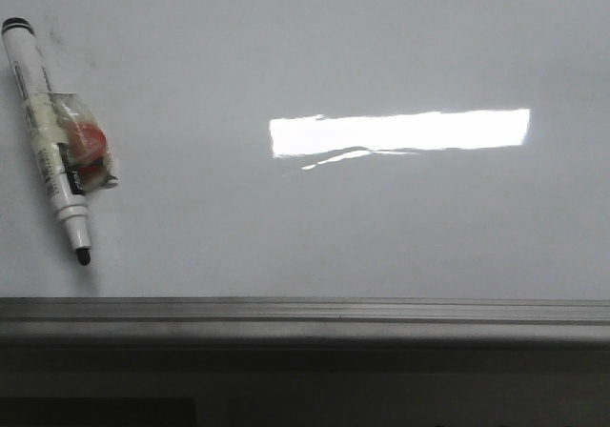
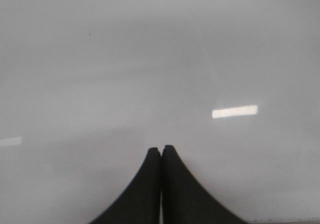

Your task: Write number 3 on whiteboard

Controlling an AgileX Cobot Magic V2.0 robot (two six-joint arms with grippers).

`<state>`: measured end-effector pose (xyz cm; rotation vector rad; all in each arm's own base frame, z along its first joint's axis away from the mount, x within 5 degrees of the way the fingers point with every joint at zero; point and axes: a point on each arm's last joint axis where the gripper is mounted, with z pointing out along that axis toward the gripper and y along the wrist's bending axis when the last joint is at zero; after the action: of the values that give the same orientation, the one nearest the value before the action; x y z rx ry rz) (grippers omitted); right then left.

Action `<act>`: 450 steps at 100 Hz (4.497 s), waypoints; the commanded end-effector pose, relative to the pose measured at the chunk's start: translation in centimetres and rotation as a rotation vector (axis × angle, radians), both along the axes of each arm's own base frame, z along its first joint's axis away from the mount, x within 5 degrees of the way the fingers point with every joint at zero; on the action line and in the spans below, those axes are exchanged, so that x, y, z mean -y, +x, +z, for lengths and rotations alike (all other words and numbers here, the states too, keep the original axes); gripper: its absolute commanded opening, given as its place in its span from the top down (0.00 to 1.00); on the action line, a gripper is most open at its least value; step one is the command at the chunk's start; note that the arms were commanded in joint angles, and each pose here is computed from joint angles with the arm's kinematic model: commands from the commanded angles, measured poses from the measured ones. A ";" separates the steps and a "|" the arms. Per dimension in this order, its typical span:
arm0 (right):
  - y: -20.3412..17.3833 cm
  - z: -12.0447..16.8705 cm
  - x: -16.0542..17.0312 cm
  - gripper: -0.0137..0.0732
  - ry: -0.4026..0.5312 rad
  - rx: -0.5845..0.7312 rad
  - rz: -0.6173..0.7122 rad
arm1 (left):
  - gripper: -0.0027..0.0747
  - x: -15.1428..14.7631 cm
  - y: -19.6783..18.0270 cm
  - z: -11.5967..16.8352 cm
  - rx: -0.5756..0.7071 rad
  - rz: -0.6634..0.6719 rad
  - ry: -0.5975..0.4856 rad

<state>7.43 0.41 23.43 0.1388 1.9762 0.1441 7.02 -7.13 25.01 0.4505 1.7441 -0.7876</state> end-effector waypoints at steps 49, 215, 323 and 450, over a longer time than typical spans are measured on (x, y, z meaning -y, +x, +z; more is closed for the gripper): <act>0.5 1.8 0.2 0.92 -0.006 0.104 -0.019 | 0.42 3.7 3.3 -1.4 -0.178 0.067 -0.037; 0.9 5.1 -3.5 0.67 -0.050 0.122 0.429 | 0.99 7.8 4.9 -0.4 0.253 -0.207 0.316; 5.1 9.1 -20.8 0.44 -0.136 0.145 1.091 | 0.99 8.6 4.3 -0.4 0.537 -0.406 0.556; 11.5 16.1 -18.3 0.92 -0.152 0.120 0.881 | 0.42 3.9 2.2 2.9 0.367 -0.180 0.392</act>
<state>18.22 18.77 37.36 -0.8824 1.8680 0.5552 9.14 -10.65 26.17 1.0277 1.5976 -0.3868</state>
